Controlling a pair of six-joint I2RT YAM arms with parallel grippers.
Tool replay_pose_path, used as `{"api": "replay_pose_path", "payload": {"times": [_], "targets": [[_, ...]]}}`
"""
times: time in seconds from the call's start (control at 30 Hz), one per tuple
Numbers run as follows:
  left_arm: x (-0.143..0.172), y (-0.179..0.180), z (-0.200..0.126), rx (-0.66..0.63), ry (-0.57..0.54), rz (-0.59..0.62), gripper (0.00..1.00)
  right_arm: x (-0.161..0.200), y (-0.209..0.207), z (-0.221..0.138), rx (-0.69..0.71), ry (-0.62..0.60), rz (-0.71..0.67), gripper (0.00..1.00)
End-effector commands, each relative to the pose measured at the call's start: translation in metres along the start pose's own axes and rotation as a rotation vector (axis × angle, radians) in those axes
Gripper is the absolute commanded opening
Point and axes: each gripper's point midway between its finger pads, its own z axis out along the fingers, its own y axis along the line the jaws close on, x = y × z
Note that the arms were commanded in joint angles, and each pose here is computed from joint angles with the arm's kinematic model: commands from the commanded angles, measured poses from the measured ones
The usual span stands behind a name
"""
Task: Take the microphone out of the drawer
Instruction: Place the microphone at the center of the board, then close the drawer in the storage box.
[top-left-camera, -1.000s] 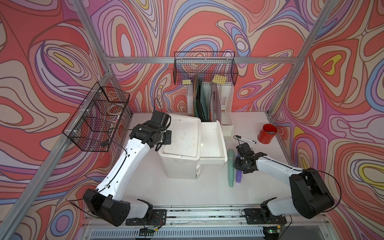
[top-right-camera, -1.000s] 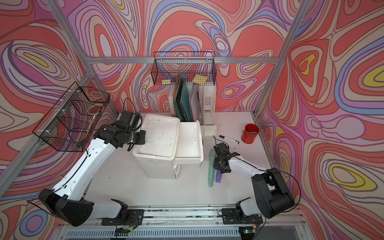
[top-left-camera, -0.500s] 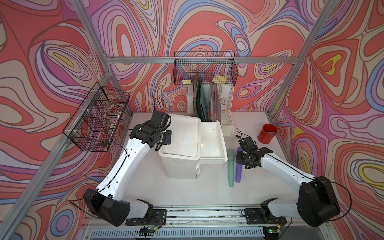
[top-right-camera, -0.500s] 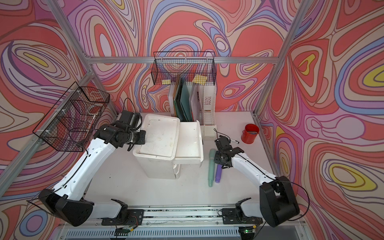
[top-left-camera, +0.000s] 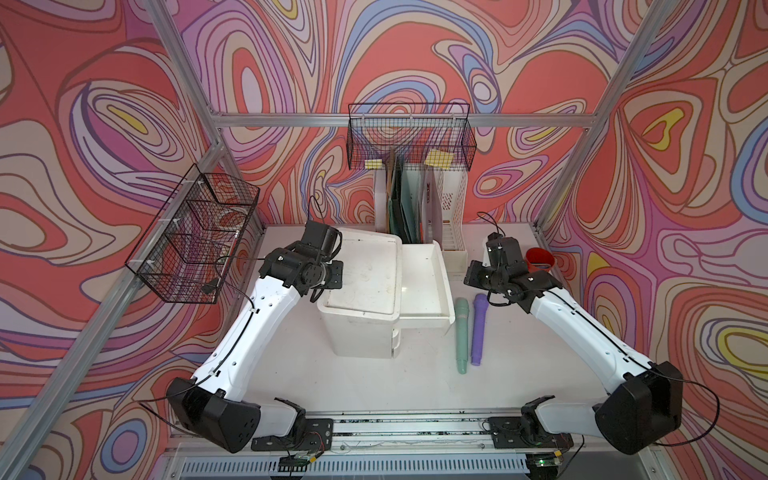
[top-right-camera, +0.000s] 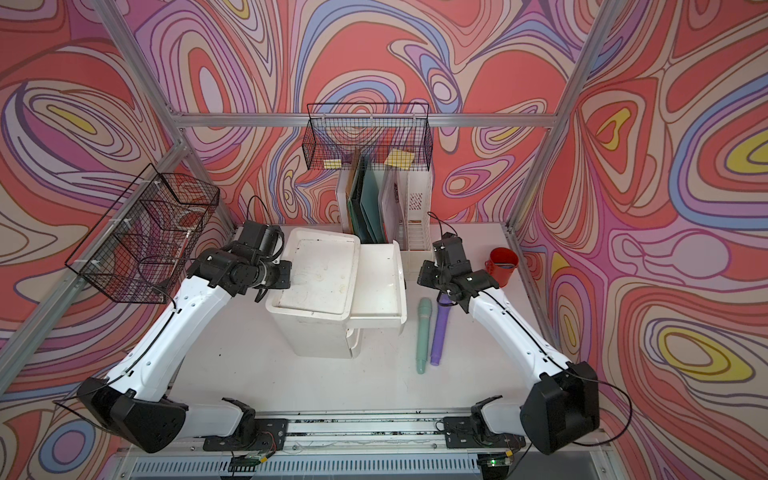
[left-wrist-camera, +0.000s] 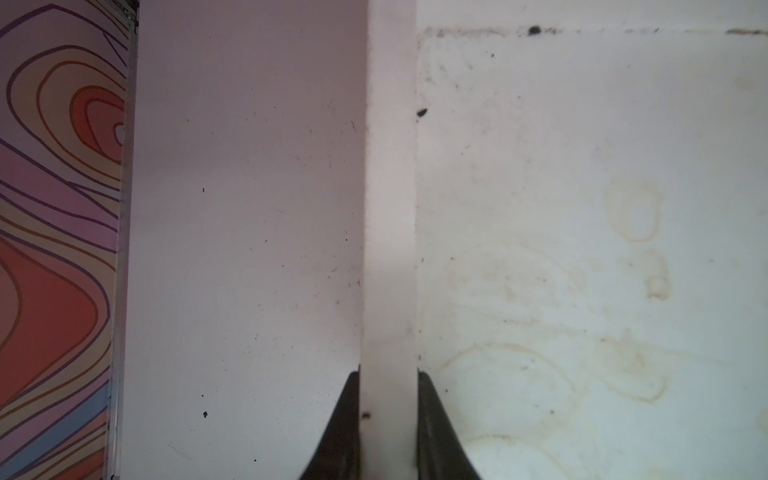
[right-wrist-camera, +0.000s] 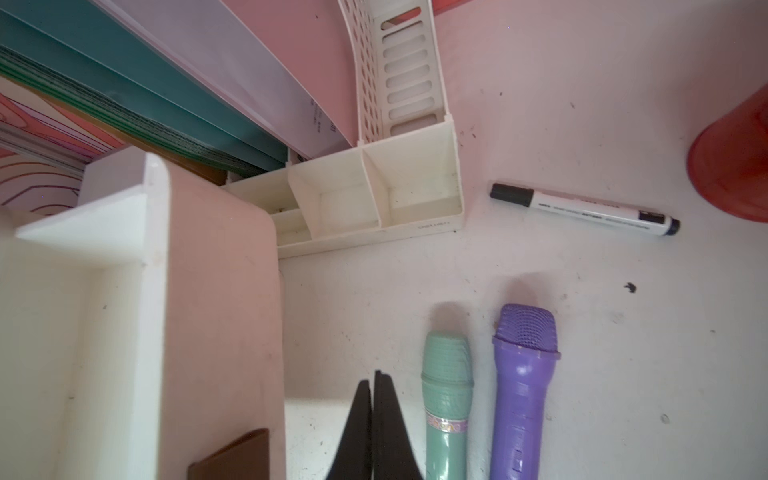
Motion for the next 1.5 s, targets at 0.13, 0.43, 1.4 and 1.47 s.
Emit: {"api": "replay_pose_path", "payload": {"times": [0.13,0.43,1.4,1.47], "targets": [[-0.013,0.01,-0.008,-0.042,-0.061,0.012,0.0,0.008,0.039,0.008,-0.232,0.059,0.002,0.0],[-0.011,0.009,-0.007,-0.034,-0.053,0.005,0.0,0.022,0.053,0.01,-0.345,0.096,0.019,0.0],[-0.011,0.003,-0.007,0.003,-0.051,-0.027,0.0,0.049,0.087,-0.015,-0.62,0.196,0.09,0.0],[-0.011,0.002,-0.007,0.009,-0.05,-0.033,0.0,0.051,0.087,-0.017,-0.626,0.199,0.096,0.0]]}}
